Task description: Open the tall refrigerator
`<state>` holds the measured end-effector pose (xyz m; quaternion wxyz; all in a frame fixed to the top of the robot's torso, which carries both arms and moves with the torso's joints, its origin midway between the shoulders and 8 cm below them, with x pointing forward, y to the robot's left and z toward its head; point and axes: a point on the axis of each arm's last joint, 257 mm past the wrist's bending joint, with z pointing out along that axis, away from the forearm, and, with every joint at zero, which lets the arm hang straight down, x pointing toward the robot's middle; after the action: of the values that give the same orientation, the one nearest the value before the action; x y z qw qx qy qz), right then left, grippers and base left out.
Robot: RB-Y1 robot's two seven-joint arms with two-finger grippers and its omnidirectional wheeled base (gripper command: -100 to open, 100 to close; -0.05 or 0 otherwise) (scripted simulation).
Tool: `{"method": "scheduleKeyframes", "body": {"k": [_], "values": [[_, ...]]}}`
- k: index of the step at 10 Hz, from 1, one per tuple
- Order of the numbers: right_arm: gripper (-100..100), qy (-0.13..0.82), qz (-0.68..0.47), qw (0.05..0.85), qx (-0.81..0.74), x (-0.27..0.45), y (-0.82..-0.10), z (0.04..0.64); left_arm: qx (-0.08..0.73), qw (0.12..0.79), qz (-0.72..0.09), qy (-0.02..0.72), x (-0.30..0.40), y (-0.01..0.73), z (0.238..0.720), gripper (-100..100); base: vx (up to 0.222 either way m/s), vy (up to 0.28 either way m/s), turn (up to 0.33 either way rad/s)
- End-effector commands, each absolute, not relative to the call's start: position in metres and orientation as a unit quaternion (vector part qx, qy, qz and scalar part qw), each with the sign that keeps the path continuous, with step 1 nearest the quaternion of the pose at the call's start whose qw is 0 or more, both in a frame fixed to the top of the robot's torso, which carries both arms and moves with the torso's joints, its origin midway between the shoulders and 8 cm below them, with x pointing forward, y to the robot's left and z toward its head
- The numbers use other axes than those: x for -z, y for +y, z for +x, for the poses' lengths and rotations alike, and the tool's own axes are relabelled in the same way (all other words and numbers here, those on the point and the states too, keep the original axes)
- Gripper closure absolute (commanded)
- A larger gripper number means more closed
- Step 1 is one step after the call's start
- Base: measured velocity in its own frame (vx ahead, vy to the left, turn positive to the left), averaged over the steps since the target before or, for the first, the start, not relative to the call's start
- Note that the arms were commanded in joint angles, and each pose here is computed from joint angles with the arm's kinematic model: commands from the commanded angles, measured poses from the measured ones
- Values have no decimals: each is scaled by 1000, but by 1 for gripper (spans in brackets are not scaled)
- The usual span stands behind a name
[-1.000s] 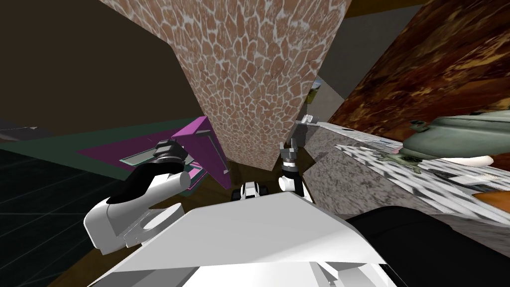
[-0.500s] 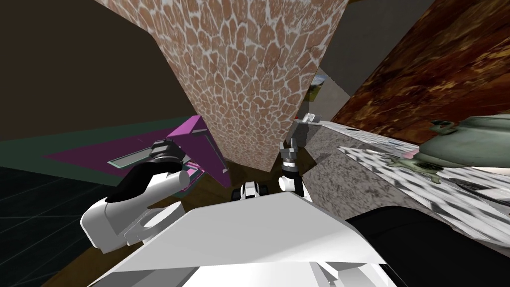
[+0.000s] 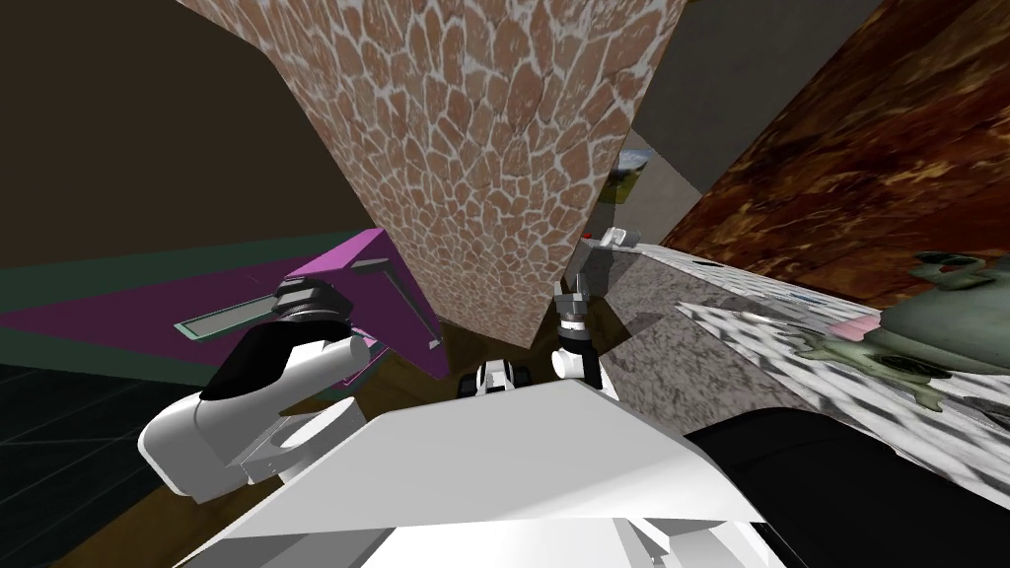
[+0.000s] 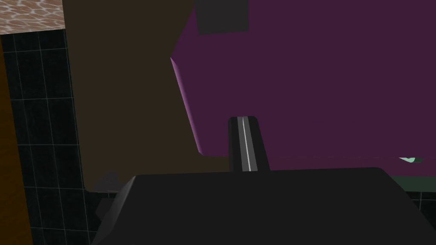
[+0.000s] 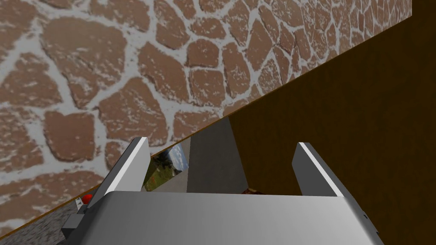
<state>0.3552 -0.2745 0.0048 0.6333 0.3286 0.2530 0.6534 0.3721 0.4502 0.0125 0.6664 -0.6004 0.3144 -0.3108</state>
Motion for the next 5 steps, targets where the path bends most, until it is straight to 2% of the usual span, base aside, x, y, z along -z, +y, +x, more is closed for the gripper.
{"method": "scheduleKeyframes", "body": {"k": [1, 4, 5], "values": [[0, 253, 329, 633, -653, -5, -275, 355, 303, 684, -596, 292, -26, 462, 365, 100, 114, -246, 34], [0, 253, 329, 633, -653, -5, -275, 355, 289, 698, -597, 269, -35, 477, 355, 100, 159, -223, 42], [0, 253, 329, 633, -653, -5, -275, 355, 286, 687, -608, 279, -22, 475, 358, 100, 76, -106, 26]]}}
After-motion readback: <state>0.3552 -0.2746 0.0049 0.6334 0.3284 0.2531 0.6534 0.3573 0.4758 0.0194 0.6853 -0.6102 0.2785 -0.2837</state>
